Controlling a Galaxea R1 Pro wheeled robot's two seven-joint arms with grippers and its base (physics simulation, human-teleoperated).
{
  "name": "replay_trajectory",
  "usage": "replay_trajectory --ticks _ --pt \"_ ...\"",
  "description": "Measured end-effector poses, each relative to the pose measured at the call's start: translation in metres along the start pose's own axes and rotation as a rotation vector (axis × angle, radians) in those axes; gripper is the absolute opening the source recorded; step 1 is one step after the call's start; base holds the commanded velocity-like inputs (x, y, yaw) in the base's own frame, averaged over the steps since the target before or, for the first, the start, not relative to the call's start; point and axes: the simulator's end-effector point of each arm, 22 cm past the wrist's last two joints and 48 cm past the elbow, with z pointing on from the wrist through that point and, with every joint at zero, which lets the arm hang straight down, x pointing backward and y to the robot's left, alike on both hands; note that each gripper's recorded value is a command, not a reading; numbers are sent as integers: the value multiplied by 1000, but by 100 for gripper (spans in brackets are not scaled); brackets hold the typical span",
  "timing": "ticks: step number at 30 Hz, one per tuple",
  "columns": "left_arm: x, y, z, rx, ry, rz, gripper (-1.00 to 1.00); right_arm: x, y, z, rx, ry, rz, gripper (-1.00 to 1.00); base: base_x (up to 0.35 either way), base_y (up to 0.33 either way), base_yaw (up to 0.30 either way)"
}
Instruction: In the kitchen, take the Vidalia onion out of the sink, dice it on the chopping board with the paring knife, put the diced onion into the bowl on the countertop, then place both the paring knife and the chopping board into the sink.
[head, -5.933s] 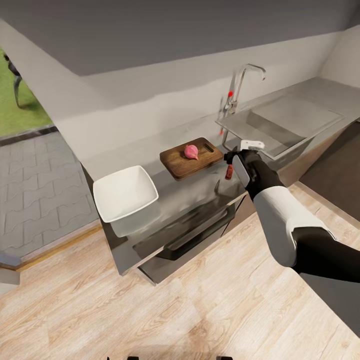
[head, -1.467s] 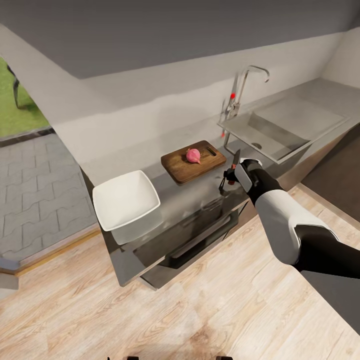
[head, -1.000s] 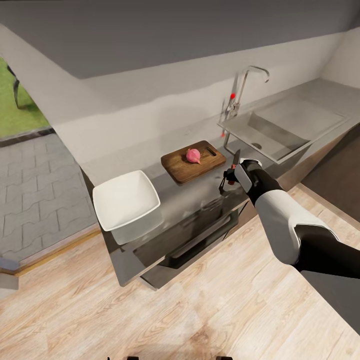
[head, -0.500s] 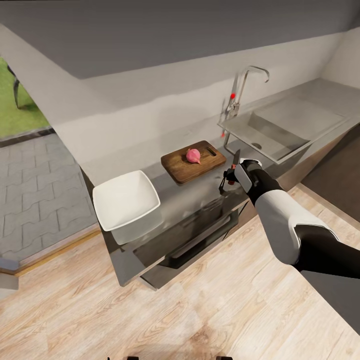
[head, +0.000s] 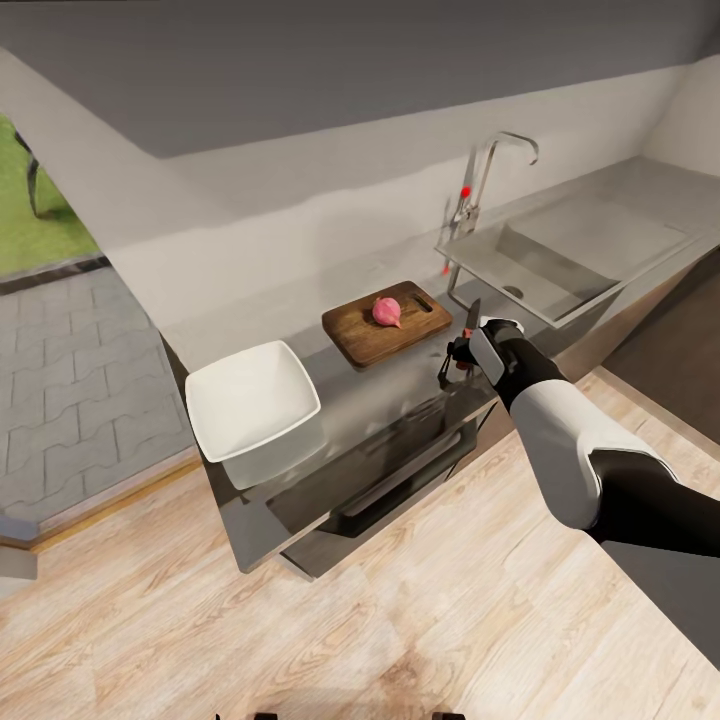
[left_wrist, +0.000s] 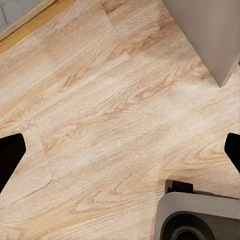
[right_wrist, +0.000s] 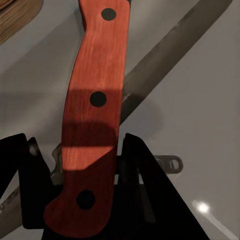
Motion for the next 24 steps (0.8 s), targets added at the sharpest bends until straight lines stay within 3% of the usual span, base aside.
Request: replay_trajectory --ticks 24 --pt "3 0 0 0 13 6 100 -1 -6 1 5 0 11 -100 0 0 0"
